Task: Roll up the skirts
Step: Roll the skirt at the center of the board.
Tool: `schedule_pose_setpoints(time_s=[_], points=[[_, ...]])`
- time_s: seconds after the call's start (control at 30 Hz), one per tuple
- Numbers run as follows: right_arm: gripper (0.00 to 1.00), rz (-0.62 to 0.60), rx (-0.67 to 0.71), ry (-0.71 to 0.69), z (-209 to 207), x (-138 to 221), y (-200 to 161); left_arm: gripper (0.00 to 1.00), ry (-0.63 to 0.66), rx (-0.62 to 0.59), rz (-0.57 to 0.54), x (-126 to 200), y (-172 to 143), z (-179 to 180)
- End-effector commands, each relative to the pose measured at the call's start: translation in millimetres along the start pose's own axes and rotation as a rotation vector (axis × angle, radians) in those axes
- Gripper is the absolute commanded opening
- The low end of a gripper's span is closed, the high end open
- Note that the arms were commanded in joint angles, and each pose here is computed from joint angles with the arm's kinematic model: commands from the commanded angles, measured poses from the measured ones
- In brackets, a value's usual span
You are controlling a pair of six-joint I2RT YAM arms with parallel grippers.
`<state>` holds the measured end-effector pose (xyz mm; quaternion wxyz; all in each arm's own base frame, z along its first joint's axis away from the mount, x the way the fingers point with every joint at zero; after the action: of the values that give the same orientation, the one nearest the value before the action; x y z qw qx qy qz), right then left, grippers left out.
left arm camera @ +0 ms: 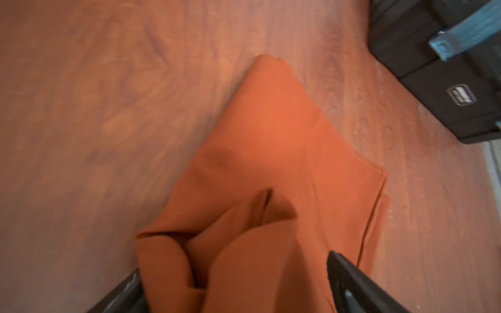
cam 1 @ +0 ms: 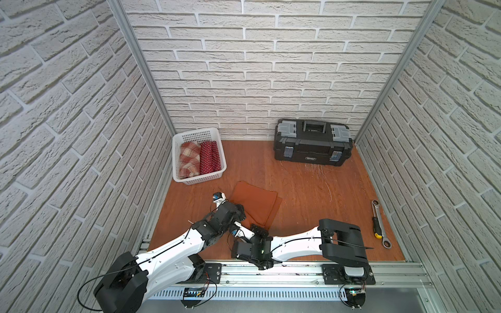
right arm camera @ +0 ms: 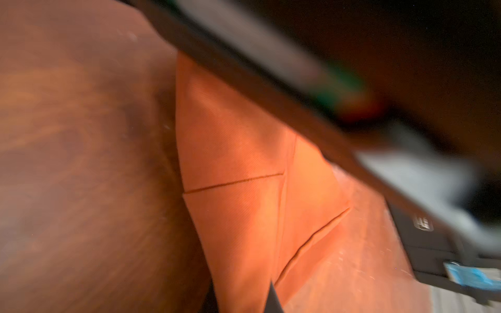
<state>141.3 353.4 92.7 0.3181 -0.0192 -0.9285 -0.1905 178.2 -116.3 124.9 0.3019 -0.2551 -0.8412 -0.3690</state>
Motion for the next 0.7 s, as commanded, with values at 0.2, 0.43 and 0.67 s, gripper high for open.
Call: schedule_pose_setpoints(time_s=[0.2, 0.43, 0.67], points=[[0.02, 0.371, 0.152, 0.152, 3.3, -44.1, -92.8, 0.98, 0.01, 0.079, -0.038, 30.7, 26.2, 17.6], [0.02, 0.201, 0.109, 0.373, -8.3, -8.0, -66.4, 0.98, 0.026, 0.067, -0.064, 34.3, 36.5, 18.0], [0.02, -0.037, -0.077, 0.78, -34.5, 39.6, -28.7, 0.98, -0.01, 0.079, -0.039, 24.0, 32.3, 16.0]])
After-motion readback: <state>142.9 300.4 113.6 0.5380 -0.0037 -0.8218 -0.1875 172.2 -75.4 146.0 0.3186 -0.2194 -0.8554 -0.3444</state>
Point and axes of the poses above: each gripper's point midway between its finger pads, its own x axis back along the fingers, its own z axis along the line the jaws close on, y = z × x, the point moved 8 cm from there along x, back along the fingers, and after that the axes turned 13 degrees about x, right-handed, at the moved point
